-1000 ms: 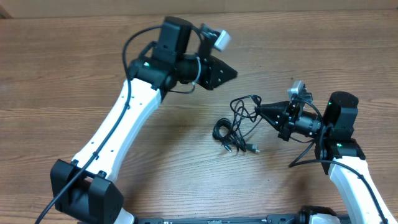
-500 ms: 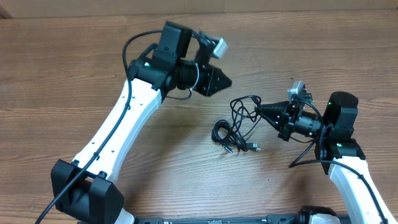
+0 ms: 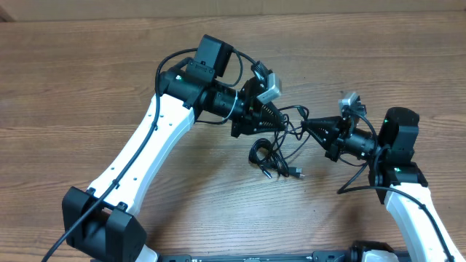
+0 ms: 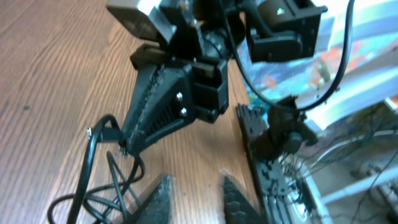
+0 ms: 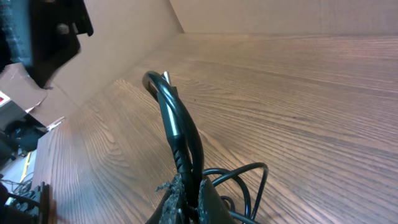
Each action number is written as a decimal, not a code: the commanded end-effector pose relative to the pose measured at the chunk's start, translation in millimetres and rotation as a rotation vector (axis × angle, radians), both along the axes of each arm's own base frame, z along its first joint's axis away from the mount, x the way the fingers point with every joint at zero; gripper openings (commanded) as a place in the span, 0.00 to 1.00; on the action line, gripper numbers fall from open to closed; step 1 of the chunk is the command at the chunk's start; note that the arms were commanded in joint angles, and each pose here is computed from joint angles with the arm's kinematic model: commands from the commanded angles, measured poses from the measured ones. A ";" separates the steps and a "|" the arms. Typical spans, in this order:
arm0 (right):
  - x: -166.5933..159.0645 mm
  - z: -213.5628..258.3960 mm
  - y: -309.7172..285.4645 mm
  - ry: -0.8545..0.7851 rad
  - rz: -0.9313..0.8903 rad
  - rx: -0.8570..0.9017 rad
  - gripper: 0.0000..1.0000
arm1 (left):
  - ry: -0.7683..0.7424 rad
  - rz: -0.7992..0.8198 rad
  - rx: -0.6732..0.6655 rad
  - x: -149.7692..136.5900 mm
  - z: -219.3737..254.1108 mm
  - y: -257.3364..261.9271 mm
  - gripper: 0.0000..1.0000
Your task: Untangle cables
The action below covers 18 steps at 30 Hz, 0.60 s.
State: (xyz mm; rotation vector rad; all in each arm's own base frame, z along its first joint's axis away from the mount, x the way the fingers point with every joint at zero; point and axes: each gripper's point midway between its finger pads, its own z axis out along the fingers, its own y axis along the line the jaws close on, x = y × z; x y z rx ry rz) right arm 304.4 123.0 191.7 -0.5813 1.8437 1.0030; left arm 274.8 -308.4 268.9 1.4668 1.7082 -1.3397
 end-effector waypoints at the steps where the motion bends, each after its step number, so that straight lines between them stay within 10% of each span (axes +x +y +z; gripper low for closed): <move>1: 0.7 6.6 1.4 -0.013 0.014 0.010 0.04 | -0.088 0.007 0.055 7.7 -12.5 0.5 0.39; 3: -1.5 8.3 3.1 -0.016 0.030 0.019 0.04 | -0.103 0.043 0.110 14.6 -20.9 3.8 1.00; 18: -27.9 31.3 18.8 -0.086 0.226 0.110 0.04 | -0.262 0.219 0.348 47.2 -48.9 -1.8 1.00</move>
